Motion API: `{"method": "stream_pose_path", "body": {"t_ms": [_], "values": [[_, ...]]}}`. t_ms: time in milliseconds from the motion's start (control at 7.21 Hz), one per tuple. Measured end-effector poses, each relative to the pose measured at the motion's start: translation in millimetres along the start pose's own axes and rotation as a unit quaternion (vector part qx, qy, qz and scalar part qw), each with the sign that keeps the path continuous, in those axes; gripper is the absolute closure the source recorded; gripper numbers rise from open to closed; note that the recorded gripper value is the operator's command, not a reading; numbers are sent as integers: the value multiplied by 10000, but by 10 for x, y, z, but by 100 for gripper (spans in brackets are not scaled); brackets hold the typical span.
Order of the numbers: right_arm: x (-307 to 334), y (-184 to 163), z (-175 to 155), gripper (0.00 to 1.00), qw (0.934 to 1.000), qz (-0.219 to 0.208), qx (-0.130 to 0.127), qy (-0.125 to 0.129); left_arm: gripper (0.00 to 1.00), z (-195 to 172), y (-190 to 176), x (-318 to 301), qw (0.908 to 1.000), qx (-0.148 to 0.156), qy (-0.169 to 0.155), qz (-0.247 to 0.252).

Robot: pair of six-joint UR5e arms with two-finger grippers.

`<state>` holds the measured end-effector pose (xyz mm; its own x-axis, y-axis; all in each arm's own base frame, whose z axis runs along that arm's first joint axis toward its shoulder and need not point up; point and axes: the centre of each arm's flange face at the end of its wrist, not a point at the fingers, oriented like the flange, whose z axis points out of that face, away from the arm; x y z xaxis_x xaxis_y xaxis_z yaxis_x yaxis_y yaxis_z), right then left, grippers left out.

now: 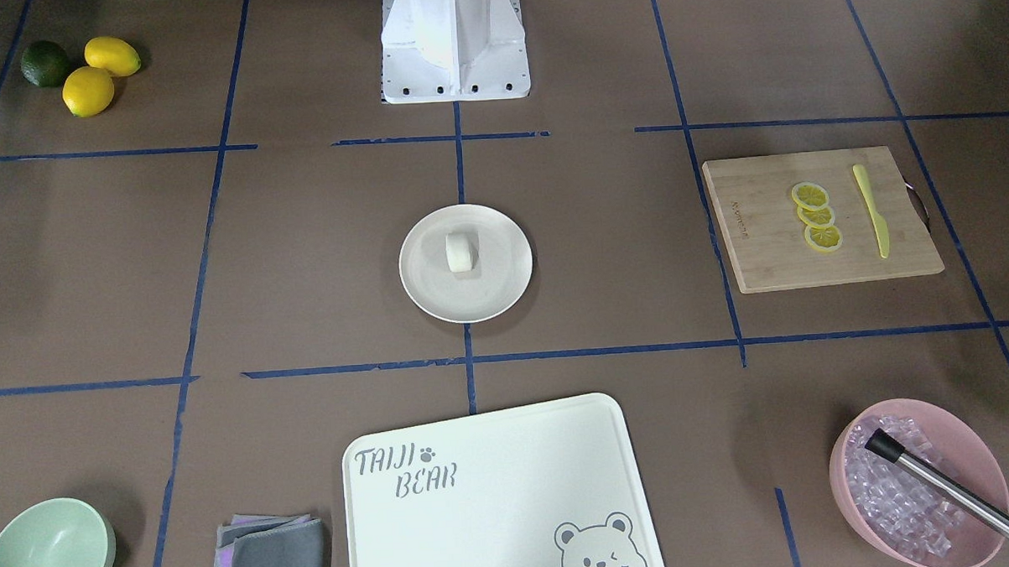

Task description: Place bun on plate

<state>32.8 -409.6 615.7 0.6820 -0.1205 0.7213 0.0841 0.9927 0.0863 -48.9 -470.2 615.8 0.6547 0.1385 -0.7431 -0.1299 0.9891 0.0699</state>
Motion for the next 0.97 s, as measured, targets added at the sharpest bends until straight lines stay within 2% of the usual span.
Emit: {"method": "stream_pose_path", "body": {"t_ms": [277,971], "values": [[4,-4,5,0,9999,20,-123,-12,0,-1,5,1,10000,6,13,-5],[8,-27,3,0,9999,31,-149,-23,0,-102,-39,114,9998,121,-11,156]]}}
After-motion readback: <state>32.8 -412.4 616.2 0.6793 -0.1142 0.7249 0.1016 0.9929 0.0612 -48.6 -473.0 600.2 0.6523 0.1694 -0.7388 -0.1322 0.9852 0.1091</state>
